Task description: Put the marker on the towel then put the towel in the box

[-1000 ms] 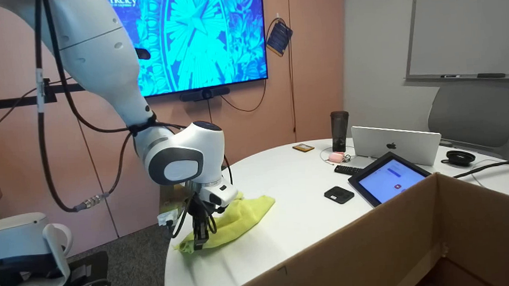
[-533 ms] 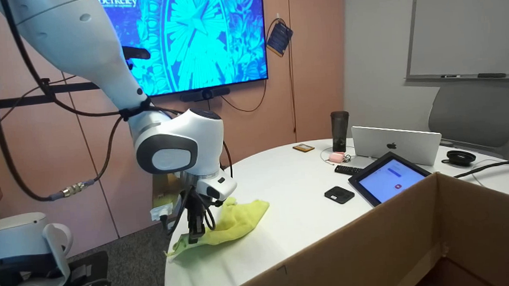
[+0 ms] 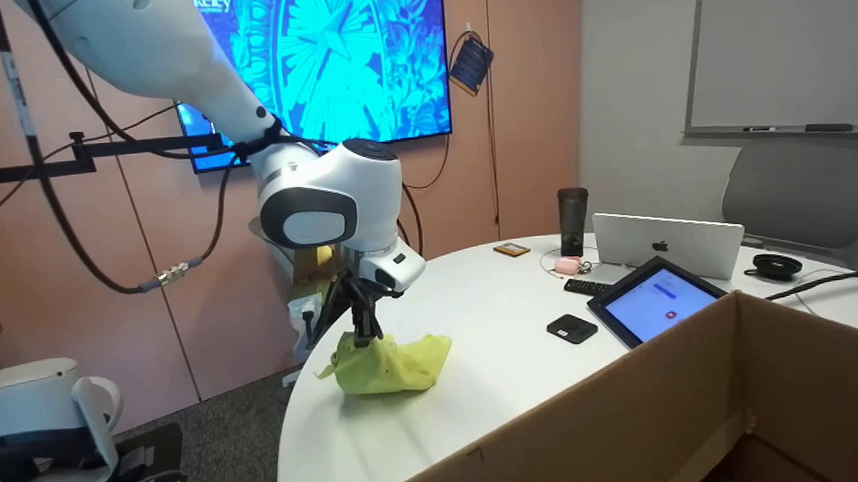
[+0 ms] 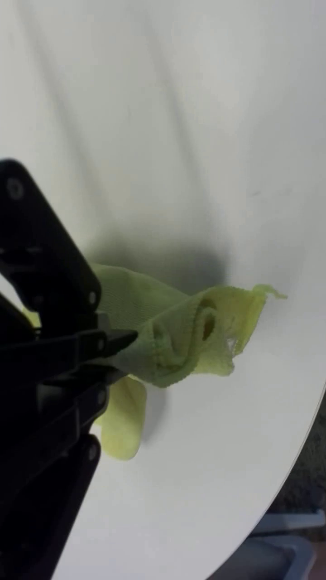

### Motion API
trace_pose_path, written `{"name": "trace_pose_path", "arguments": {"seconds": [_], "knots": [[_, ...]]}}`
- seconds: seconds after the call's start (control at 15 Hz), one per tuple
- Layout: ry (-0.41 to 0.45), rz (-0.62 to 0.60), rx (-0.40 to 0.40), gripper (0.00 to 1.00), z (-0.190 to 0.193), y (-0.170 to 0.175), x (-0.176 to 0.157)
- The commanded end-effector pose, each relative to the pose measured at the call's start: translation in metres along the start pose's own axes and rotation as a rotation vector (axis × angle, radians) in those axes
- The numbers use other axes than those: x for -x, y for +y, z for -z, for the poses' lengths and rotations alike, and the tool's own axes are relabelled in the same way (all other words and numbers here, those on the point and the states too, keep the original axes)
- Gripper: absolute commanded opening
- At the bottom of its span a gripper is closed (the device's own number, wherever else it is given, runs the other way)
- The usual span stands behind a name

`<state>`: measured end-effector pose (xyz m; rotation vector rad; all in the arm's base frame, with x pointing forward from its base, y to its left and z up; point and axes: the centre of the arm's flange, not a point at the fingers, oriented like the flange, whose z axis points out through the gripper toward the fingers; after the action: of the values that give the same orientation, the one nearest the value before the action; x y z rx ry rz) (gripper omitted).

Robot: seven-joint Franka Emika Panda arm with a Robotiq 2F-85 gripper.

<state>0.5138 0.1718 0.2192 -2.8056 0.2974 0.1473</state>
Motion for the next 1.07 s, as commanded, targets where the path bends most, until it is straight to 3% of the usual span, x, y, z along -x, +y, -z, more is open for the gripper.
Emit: {"name": "trace_pose_path", "arguments": {"seconds": [0.0, 0.2, 0.6, 0.73, 1.0], "knots": [[0.013, -0.066, -0.132, 0.03, 0.005, -0.034, -0.037], [0.060, -0.130, -0.152, 0.04, -0.012, -0.061, -0.060], [0.015, -0.207, -0.116, 0.04, -0.075, -0.086, -0.082], [0.009, -0.219, -0.110, 0.31, -0.084, -0.090, -0.084], [0.027, -0.228, -0.112, 0.60, -0.086, -0.097, -0.087]]}}
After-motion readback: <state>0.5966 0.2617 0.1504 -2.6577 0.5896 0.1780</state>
